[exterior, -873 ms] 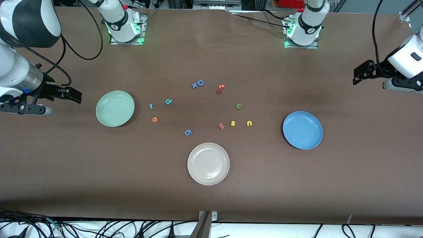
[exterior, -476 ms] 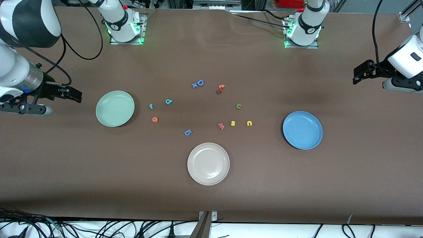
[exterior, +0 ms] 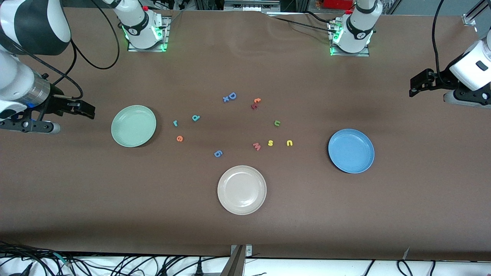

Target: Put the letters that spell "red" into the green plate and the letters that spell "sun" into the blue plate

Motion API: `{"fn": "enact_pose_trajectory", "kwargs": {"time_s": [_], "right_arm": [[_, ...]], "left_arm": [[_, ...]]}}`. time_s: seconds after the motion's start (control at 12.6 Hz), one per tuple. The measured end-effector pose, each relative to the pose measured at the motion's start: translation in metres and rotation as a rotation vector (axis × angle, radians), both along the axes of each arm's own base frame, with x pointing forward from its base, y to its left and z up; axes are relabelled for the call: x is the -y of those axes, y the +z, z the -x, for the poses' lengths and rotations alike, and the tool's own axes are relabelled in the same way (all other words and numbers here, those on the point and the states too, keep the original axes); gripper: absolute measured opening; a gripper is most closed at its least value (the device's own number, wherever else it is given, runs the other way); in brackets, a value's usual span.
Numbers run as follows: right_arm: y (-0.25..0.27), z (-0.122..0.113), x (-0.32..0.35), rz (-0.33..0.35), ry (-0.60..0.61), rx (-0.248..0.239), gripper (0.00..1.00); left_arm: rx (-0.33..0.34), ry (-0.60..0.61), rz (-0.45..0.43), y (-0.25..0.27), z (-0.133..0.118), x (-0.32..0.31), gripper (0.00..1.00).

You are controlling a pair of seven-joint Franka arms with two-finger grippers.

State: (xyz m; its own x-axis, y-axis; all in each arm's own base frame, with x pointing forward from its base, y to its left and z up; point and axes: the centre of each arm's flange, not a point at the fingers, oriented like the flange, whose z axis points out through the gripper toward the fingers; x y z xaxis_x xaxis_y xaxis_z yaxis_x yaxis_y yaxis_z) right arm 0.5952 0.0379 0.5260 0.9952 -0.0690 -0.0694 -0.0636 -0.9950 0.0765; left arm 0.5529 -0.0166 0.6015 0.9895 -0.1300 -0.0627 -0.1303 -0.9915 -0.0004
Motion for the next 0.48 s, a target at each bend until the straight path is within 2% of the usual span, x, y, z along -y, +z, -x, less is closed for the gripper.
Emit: {"fn": "enact_pose_trajectory", "kwargs": {"time_s": [0.48], "right_arm": [[0.0000, 0.0000, 0.0000, 0.000, 0.000, 0.000, 1.00]], "left_arm": [[0.000, 0.010, -0.001, 0.0000, 0.0001, 0.0012, 1.00]]}}
